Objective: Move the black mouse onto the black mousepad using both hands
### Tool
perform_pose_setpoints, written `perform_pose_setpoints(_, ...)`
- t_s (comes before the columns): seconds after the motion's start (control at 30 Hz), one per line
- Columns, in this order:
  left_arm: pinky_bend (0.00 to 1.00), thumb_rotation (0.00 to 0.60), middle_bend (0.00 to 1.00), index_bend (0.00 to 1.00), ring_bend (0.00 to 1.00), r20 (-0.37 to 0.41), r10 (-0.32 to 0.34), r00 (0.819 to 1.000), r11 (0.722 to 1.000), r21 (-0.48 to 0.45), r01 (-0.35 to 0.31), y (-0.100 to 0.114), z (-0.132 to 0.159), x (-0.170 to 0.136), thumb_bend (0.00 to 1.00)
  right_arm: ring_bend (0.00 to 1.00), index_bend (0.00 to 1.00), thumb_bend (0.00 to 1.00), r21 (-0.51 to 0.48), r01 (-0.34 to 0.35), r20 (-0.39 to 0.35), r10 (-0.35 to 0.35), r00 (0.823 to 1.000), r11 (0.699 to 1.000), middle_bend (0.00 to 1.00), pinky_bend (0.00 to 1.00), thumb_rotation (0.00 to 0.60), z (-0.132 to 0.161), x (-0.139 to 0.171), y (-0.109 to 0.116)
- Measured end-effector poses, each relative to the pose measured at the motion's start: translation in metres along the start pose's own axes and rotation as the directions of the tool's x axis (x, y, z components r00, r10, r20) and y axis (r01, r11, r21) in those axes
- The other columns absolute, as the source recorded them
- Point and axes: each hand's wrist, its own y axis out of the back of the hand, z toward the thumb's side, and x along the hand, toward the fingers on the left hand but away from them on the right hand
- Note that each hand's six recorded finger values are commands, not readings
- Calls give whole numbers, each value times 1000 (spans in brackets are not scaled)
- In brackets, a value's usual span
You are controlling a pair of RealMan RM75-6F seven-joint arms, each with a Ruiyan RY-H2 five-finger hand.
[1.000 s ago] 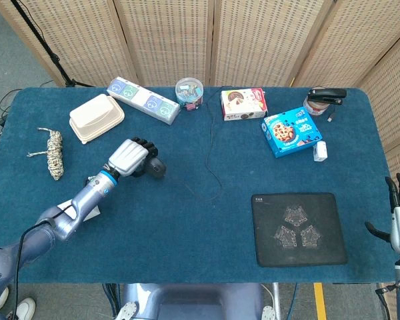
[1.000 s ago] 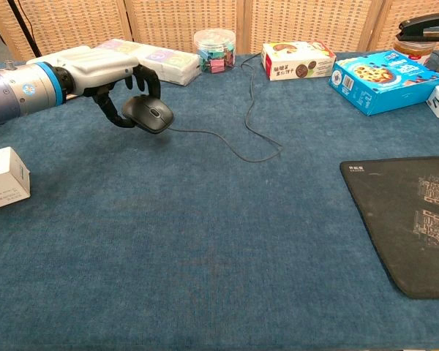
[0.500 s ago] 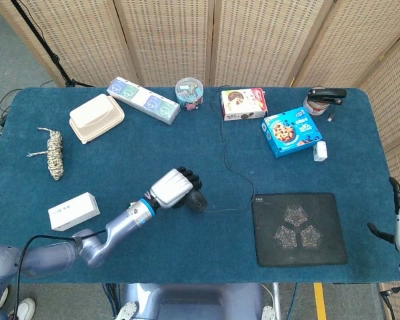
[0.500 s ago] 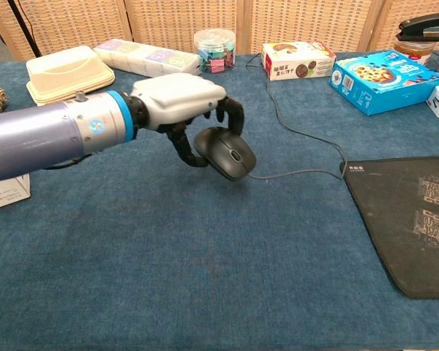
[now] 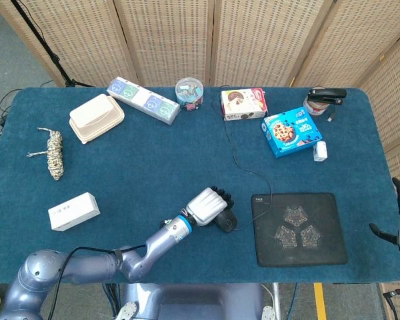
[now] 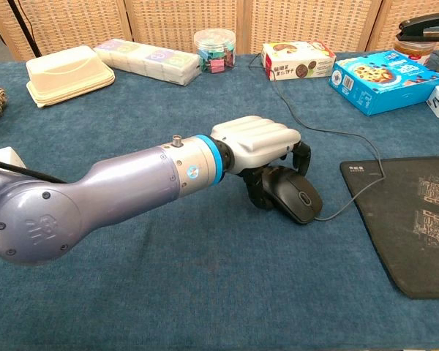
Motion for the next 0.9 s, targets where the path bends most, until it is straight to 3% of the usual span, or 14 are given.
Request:
perform_pose_setpoints(0.03, 109, 600, 0, 0, 2, -3, 5, 1000, 1000, 0, -5, 1, 0, 0, 32, 0, 0, 0, -1, 1, 0, -1, 1000, 1000, 0, 0, 600, 0, 0, 1)
perform_pose_setpoints(0.13, 34, 600, 0, 0, 0, -5, 15, 1000, 1000, -8, -15, 4, -1, -1, 0, 0, 0, 0, -3, 0, -1, 0, 1000, 1000, 0, 0, 600, 0, 0, 1)
perform_pose_setpoints(0.27, 0, 600, 0, 0, 0, 12, 22, 1000, 999, -32, -21, 16, -2, -8, 0, 0, 0, 0, 1, -3, -6, 3, 1000, 1000, 0, 0, 600, 1, 1, 1)
perform_pose_setpoints(0.37, 0, 600, 0, 0, 0, 24, 62, 998, 997, -41, -61, 37, -9, -20, 0, 0, 0, 0, 2, -4, -11, 4, 1000, 1000, 0, 0, 600, 2, 3, 0)
perform_pose_setpoints(0.53, 0, 600, 0, 0, 0, -27, 157, 987, 988, 1, -157, 77, -47, -55, 0, 0, 0, 0, 2, 1, -29, -1, 1000, 1000, 0, 0, 600, 8, 5, 2)
perform_pose_setpoints(0.7, 0, 600, 0, 0, 0, -125, 171, 977, 984, 68, -163, 100, -100, -109, 0, 0, 0, 0, 10, -11, -52, 11, 999, 1000, 0, 0, 600, 15, 8, 0)
perform_pose_setpoints(0.9, 0, 600, 0, 0, 0, -251, 243, 937, 970, 81, -230, 109, -157, -185, 0, 0, 0, 0, 49, -33, -108, 38, 993, 998, 0, 0, 600, 26, 3, -9)
